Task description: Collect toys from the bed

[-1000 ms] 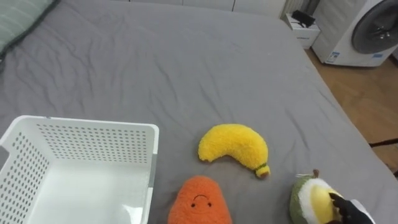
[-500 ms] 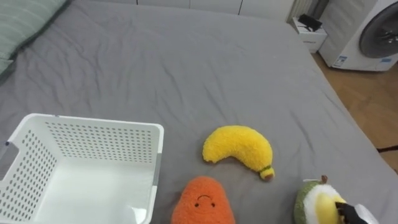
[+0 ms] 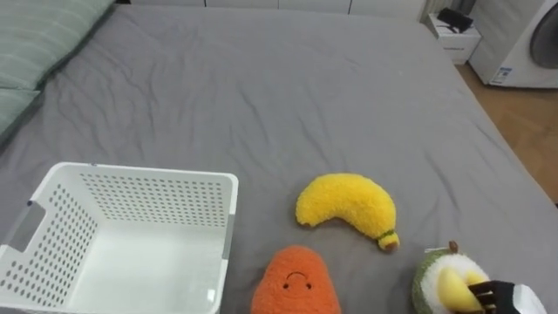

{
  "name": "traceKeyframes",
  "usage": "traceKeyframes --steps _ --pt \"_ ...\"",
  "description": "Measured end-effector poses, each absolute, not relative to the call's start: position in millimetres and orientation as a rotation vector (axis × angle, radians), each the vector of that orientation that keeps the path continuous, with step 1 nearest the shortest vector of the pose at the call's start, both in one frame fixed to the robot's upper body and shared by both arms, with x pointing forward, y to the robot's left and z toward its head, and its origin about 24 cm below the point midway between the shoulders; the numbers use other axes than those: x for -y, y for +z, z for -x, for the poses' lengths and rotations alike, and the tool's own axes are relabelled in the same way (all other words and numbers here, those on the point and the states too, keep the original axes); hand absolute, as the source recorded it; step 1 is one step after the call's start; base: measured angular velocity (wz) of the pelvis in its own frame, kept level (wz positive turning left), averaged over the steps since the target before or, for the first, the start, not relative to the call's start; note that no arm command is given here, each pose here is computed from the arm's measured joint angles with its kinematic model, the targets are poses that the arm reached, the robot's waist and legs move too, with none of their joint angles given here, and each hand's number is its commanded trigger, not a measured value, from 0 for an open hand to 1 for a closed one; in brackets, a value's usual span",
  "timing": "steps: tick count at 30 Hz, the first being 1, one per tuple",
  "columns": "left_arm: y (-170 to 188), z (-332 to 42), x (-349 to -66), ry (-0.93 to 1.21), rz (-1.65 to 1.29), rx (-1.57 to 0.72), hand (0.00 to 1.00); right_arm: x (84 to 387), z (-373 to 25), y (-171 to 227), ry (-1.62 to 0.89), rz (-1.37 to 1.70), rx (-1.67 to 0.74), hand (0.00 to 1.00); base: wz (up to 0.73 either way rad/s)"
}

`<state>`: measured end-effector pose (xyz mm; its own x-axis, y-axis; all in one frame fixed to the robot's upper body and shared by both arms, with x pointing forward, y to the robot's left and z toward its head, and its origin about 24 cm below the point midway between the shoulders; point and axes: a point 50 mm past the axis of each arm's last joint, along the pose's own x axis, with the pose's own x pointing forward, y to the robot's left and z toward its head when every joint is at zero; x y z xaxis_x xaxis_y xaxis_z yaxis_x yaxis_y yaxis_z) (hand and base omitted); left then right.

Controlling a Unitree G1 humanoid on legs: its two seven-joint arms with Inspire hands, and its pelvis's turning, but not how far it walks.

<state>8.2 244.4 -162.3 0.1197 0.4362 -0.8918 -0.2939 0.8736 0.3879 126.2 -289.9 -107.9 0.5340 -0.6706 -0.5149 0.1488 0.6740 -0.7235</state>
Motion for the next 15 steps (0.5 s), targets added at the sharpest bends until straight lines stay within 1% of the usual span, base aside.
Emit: traceKeyframes --steps 4,12,15 --pt "-162.6 -5.9 -243.9 0.524 -0.116 -1.355 0.0 291.0 -122.6 -112.2 -0.603 0.578 -0.909 1.0 0.05" --pt "-162.4 -2.8 -244.5 0.519 -0.114 -1.361 0.0 292.2 -118.2 -114.0 -0.654 0.535 -0.916 1.0 0.03" --pt "-160.9 -9.4 -245.4 0.517 -0.111 -1.33 0.0 292.8 -119.6 -112.7 -0.656 0.535 -0.909 1.0 0.0"
